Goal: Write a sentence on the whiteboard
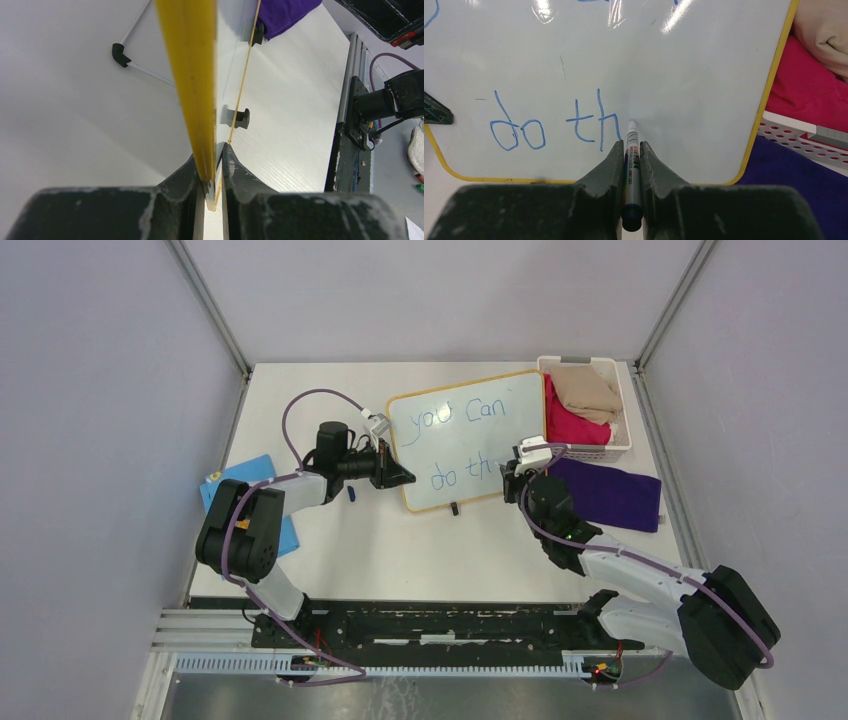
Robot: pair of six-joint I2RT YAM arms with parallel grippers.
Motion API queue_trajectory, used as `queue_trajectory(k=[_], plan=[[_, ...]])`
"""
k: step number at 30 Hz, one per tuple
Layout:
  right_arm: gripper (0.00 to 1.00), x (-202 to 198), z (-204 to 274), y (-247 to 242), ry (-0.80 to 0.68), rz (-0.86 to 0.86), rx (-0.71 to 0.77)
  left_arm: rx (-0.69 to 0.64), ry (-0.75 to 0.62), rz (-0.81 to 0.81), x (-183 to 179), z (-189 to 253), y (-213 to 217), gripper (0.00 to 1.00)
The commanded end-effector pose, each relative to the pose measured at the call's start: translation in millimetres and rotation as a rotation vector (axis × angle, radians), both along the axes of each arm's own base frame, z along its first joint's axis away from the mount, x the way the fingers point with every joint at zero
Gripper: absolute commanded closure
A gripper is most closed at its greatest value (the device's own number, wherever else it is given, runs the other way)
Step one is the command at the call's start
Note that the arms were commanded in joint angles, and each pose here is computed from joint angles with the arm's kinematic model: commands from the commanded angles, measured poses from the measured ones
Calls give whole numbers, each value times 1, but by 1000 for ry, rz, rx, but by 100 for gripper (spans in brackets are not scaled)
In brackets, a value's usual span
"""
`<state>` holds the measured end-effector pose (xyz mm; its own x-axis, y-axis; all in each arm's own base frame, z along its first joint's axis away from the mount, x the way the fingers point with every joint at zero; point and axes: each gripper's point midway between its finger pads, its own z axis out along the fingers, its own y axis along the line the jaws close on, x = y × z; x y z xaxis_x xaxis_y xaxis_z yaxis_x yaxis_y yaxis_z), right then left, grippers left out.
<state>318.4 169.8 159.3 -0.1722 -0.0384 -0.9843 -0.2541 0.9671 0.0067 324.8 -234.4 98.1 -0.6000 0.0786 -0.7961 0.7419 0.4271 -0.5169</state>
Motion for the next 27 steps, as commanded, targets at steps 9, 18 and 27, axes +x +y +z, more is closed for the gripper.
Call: queue_trajectory(k=[9,18,27], plan=[[100,-8,-9,-5,5,4,38,138,57,10,-13,-41,6,98],[100,-9,9,-7,-36,-3,69,138,56,10,-13,-41,6,98],[100,1,47,-16,-105,-51,136,139,57,9,-13,-41,6,98]])
